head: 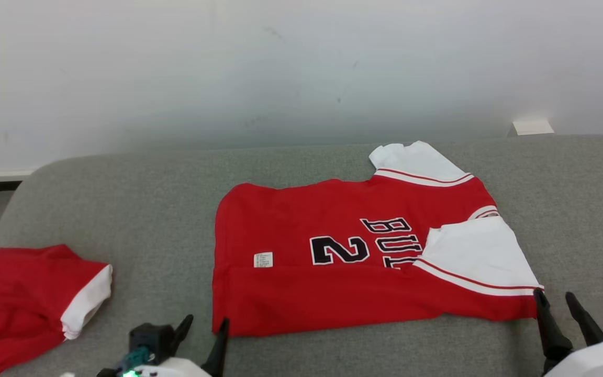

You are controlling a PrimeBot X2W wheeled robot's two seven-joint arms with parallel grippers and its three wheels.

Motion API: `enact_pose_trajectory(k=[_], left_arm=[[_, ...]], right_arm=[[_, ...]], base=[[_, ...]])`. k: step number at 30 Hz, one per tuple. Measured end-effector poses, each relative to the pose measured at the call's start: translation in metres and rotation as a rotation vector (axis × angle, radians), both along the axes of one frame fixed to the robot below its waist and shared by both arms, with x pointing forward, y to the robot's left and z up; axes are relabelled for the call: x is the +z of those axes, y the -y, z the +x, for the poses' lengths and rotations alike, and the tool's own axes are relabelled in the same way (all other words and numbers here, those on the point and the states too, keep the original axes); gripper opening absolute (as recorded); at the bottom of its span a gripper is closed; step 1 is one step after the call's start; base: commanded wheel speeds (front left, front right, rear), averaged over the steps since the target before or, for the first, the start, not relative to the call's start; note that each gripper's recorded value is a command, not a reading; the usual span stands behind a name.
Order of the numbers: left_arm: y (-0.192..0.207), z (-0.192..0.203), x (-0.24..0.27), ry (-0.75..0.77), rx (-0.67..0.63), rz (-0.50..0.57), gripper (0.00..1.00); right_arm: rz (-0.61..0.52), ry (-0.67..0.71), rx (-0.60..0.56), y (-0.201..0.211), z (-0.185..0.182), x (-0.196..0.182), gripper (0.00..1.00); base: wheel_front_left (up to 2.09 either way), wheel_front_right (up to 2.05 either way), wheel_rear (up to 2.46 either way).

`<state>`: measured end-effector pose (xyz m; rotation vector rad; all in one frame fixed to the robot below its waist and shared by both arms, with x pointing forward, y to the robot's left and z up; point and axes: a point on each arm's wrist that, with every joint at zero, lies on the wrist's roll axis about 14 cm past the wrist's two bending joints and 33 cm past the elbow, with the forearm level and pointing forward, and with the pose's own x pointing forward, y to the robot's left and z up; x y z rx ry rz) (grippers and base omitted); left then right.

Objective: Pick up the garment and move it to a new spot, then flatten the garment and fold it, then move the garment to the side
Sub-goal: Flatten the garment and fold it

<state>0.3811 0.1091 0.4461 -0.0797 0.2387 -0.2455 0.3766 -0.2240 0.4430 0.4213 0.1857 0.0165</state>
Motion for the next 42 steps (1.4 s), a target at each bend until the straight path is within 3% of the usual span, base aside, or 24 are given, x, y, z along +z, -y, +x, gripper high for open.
enact_pose_trajectory(k=[12, 13, 14, 15, 16, 17, 28, 42], left_arm=[[0.012, 0.009, -0.042, -0.188, -0.061, 0.050, 1.00], [0.015, 0.009, -0.044, -0.196, -0.069, 0.047, 1.00], [0.016, 0.009, -0.045, -0.205, -0.074, 0.045, 0.80], [0.017, 0.008, -0.047, -0.214, -0.078, 0.044, 0.45], [0.017, 0.008, -0.048, -0.219, -0.082, 0.042, 0.07], [0.017, 0.008, -0.048, -0.219, -0.081, 0.041, 0.00], [0.016, 0.011, -0.027, -0.159, -0.086, 0.018, 0.00], [0.011, -0.042, -0.030, -0.284, -0.111, 0.029, 0.00]], right_arm=[[0.010, -0.199, 0.054, -0.019, 0.015, -0.040, 1.00], [0.014, -0.206, 0.059, -0.021, 0.016, -0.041, 0.73], [0.017, -0.210, 0.062, -0.022, 0.016, -0.042, 0.43], [0.018, -0.214, 0.065, -0.023, 0.016, -0.043, 0.14], [0.019, -0.218, 0.070, -0.024, 0.016, -0.043, 0.00], [0.019, -0.221, 0.074, -0.025, 0.015, -0.044, 0.00], [-0.067, -0.154, 0.140, -0.015, 0.020, -0.019, 0.00], [-0.118, -0.336, 0.231, 0.018, -0.041, -0.036, 0.00]], base=[[0.00, 0.00, 0.00], [0.00, 0.00, 0.00], [0.00, 0.00, 0.00], [0.00, 0.00, 0.00], [0.00, 0.00, 0.00], [0.00, 0.00, 0.00], [0.00, 0.00, 0.00], [0.00, 0.00, 0.00]])
